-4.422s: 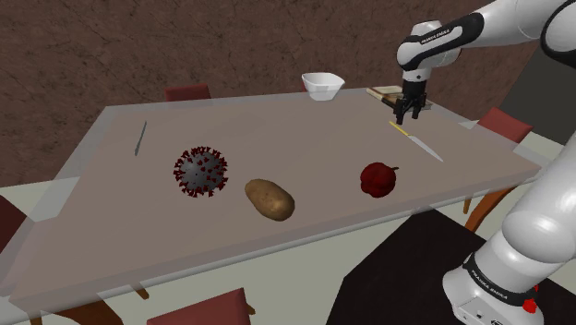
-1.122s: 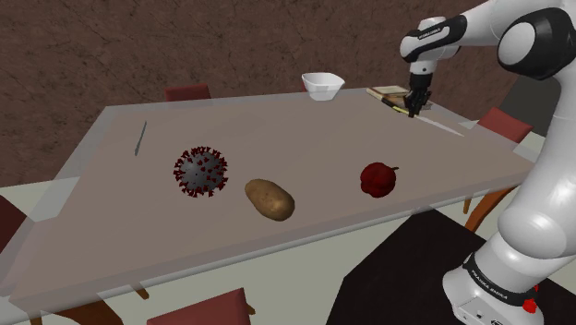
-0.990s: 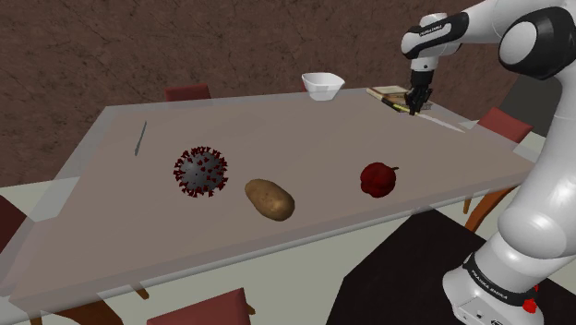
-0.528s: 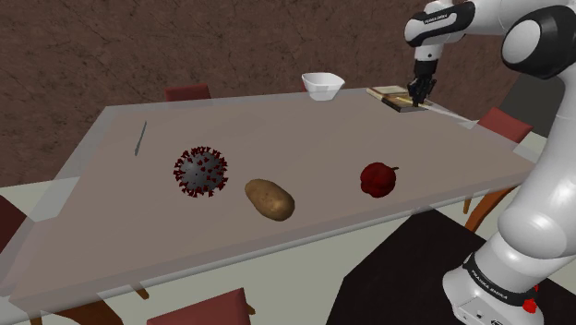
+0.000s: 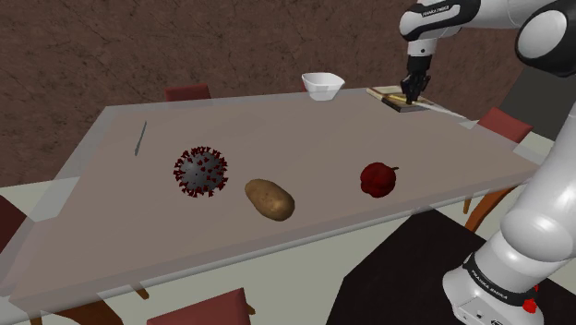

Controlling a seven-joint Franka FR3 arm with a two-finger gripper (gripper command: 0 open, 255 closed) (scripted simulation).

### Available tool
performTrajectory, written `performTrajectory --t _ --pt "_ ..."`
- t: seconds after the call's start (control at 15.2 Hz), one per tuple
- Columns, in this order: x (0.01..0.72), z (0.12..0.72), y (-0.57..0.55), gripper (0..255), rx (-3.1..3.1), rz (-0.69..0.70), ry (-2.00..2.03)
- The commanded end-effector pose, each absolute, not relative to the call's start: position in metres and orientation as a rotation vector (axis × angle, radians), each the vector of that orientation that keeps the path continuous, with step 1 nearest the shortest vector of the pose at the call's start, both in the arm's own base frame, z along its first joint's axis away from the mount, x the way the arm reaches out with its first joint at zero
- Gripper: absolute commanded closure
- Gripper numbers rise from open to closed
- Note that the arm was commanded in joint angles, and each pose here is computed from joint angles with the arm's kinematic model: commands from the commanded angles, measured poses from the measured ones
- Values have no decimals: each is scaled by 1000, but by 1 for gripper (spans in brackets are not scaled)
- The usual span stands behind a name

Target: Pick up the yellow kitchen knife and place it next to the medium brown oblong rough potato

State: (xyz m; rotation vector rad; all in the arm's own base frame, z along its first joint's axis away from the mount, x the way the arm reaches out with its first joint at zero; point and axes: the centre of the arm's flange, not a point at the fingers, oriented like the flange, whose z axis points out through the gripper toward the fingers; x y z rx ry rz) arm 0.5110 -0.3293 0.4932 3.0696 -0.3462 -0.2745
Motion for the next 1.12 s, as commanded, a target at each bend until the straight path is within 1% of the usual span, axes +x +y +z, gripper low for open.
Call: performTrajectory --t 0.0,1.06 --pt "516 494 -301 255 3069 -275 -348" --pt "551 494 -93 255 3069 -275 -348"
